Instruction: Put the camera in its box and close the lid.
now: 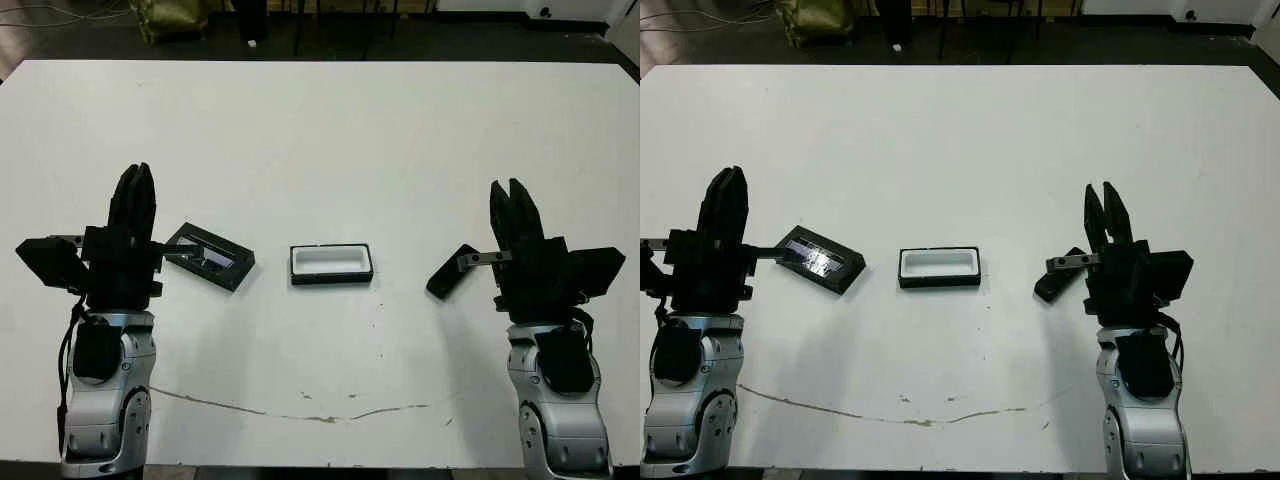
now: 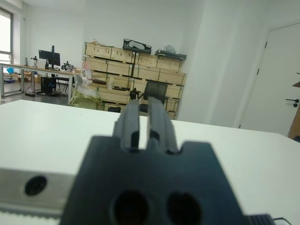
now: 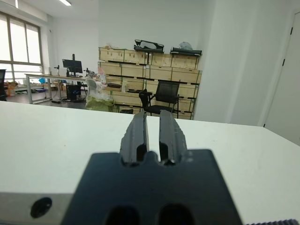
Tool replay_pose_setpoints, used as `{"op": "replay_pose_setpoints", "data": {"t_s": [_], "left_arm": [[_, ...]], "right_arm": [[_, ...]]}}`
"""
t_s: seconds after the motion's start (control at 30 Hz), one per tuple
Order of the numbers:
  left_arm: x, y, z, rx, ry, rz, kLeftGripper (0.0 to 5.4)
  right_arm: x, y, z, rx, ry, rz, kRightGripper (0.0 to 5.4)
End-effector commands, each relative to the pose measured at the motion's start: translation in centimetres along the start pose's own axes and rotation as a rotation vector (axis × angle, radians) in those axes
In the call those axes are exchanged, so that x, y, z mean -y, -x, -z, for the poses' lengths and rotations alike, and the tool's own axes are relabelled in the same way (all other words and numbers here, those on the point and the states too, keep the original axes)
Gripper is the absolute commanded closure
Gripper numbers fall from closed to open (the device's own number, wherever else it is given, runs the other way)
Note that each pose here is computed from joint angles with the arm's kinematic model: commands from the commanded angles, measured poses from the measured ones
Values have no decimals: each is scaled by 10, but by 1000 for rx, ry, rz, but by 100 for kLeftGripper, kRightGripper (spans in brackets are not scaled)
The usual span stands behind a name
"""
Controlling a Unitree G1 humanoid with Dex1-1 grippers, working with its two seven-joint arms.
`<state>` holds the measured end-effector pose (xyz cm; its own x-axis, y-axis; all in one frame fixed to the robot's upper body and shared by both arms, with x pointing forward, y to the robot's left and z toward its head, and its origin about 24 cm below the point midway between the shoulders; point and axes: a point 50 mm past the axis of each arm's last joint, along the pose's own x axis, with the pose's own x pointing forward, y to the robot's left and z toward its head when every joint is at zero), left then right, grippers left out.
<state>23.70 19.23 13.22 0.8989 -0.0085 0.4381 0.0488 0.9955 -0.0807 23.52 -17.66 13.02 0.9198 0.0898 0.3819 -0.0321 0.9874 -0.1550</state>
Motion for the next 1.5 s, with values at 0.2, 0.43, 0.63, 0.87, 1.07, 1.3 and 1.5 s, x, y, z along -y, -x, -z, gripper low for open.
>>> {"op": "replay_pose_setpoints", "data": {"t_s": [0.2,0.43,0.63,0.87,1.07,1.3,1.5], "left_arm": [[-2,2,5,-35,-16,-8,537],[-1,3,5,-41,-14,-10,537],[-1,3,5,-38,-8,-9,537],[-3,4,3,-40,-14,-14,537],[-3,6,3,-36,-3,-9,537],[-4,7,4,-33,-6,-2,537],[-4,8,4,-30,8,6,537]], "right_arm": [[2,1,4,-31,2,5,540],[3,1,3,-31,7,4,540],[6,2,1,-28,12,-3,540],[37,-19,-14,6,103,-60,540],[64,-54,-36,-10,279,-149,540],[75,-95,-52,-87,533,-403,540],[66,-114,-38,-227,676,-593,540]]}}
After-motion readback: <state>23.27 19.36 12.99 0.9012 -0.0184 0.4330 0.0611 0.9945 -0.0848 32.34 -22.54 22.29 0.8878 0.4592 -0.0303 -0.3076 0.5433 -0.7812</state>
